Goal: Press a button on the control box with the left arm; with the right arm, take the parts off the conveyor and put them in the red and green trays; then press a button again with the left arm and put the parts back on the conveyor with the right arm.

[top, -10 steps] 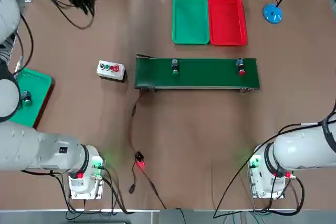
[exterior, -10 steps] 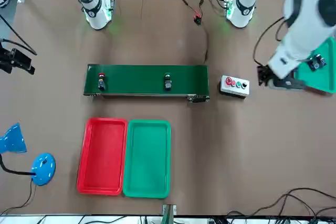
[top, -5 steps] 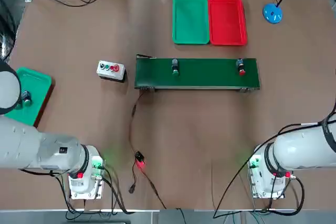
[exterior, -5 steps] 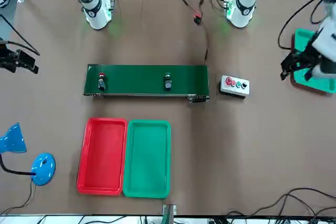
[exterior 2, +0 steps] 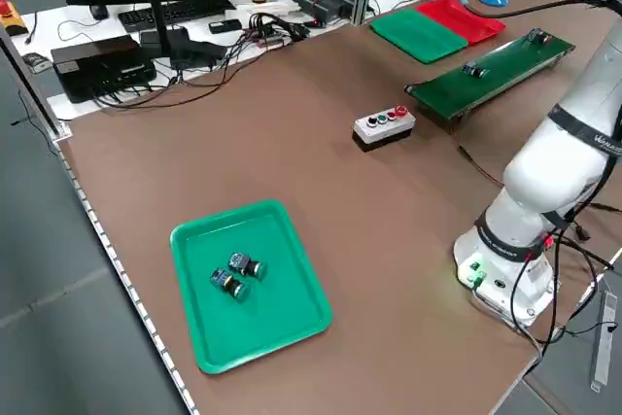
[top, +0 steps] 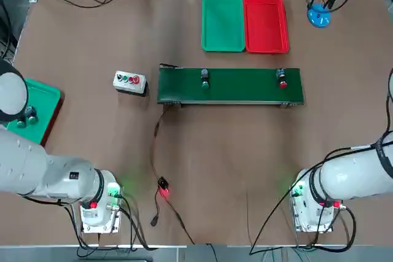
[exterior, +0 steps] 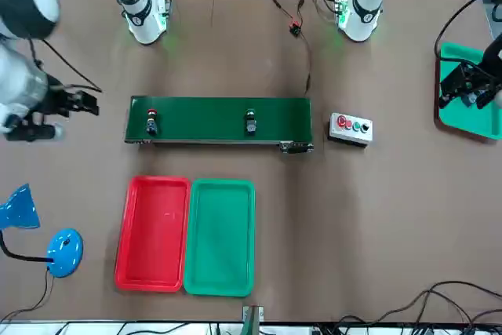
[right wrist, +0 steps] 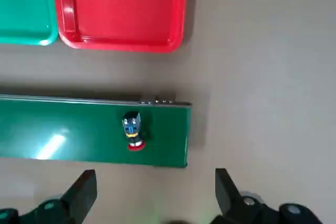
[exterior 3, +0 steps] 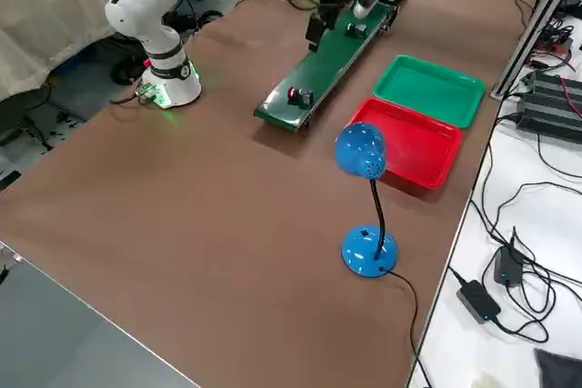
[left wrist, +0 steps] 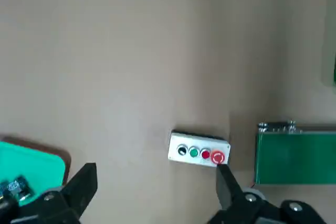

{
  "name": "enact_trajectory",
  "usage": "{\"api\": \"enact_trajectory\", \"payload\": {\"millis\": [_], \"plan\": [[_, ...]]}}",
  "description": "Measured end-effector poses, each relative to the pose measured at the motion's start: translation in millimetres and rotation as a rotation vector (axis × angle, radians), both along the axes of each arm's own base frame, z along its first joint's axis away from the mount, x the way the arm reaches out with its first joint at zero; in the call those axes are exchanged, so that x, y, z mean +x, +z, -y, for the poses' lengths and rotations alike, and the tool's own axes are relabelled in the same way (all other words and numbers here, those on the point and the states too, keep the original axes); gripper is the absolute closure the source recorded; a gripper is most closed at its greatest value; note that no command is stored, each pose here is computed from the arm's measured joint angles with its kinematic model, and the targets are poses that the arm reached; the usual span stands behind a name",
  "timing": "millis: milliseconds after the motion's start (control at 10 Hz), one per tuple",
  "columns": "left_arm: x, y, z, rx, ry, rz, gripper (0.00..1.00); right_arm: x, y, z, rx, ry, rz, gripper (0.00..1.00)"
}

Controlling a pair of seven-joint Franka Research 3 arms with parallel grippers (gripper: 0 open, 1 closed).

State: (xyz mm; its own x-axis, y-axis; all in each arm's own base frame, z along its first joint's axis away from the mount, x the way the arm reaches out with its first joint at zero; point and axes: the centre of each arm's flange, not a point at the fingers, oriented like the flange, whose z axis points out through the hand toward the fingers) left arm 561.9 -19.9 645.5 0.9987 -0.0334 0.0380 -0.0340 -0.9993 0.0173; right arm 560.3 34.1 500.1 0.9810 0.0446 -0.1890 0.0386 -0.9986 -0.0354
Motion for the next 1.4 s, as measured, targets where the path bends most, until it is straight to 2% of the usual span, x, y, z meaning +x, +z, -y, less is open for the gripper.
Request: {"api": "enact_trajectory", "payload": {"millis": [200, 400, 600, 1100, 1400], "plan": [[-1.8, -8.3, 2.1, 0.002, -0.012, -0.048, 0.00, -10.4, -65.0, -18.8, 0.001, 0.027, 0.036, 0.00], [-2.9, -9.2, 2.9, 0.002, -0.014, -0.059, 0.00, -33.3, -126.3, -37.1, 0.006, 0.046, 0.083, 0.00], [-2.7, -9.7, 5.8, 0.002, -0.019, -0.060, 0.00, -53.4, -168.1, -47.1, 0.010, 0.056, 0.140, 0.00], [2.8, -19.7, 5.5, 0.003, -0.015, -0.077, 0.00, -81.8, -225.4, -54.4, 0.004, 0.072, 0.163, 0.00], [3.8, -20.5, 7.4, 0.003, -0.018, -0.076, 0.00, -92.0, -246.1, -68.4, -0.002, 0.088, 0.148, 0.00]]}}
